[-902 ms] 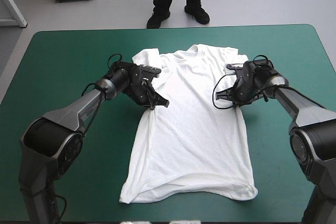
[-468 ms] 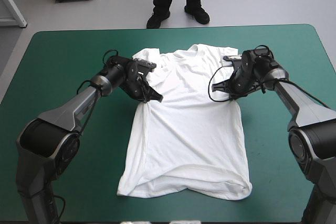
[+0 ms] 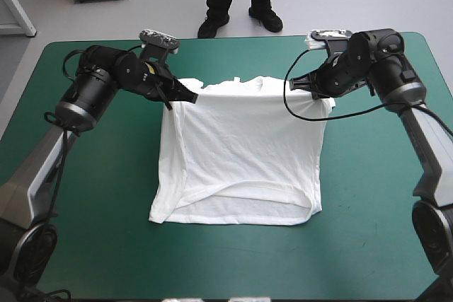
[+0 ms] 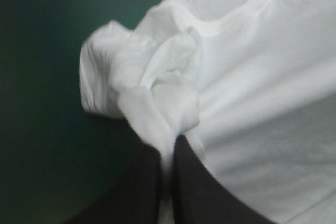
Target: Fold the cloth
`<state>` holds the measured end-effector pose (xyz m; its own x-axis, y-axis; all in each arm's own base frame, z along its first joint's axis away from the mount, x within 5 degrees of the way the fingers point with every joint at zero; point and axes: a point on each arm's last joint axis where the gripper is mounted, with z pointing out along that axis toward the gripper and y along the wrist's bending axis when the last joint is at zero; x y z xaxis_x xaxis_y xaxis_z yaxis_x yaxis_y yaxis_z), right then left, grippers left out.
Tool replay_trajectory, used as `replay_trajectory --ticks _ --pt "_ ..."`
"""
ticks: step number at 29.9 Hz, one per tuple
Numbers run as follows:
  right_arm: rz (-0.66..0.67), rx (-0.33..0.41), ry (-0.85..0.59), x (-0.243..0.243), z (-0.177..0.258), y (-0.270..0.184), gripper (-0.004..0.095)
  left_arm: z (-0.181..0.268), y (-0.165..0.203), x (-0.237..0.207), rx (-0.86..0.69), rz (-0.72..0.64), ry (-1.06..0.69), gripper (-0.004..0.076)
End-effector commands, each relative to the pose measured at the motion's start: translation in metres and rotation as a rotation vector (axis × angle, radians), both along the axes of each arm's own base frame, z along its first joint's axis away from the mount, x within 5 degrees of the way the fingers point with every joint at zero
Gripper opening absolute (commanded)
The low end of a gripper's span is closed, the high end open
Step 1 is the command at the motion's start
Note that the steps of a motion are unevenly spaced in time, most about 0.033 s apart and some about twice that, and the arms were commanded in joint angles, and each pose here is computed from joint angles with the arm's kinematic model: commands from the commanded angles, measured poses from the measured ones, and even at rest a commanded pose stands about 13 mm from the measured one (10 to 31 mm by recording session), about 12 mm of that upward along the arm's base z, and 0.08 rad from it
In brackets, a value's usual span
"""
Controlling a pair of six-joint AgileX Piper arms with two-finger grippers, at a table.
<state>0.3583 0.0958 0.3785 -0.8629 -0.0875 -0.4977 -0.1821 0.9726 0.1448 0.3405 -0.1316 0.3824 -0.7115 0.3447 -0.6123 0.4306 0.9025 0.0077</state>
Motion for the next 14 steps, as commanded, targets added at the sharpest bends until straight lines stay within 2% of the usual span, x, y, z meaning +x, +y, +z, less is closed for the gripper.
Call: replay_trajectory --ticks 1,9,14 --pt "0.02 0.06 -0.145 -0.032 0.051 -0.005 -0.0017 0.054 0.01 -0.029 -0.076 0.002 -0.165 -0.001" --pt "0.059 0.172 -0.317 -0.087 0.107 -0.011 -0.0017 0.114 0.018 -0.071 -0.215 -0.044 -0.319 -0.001" --pt "0.069 0.217 -0.44 -0.106 0.141 -0.015 -0.0017 0.142 0.021 -0.086 -0.278 -0.057 -0.405 -0.001"
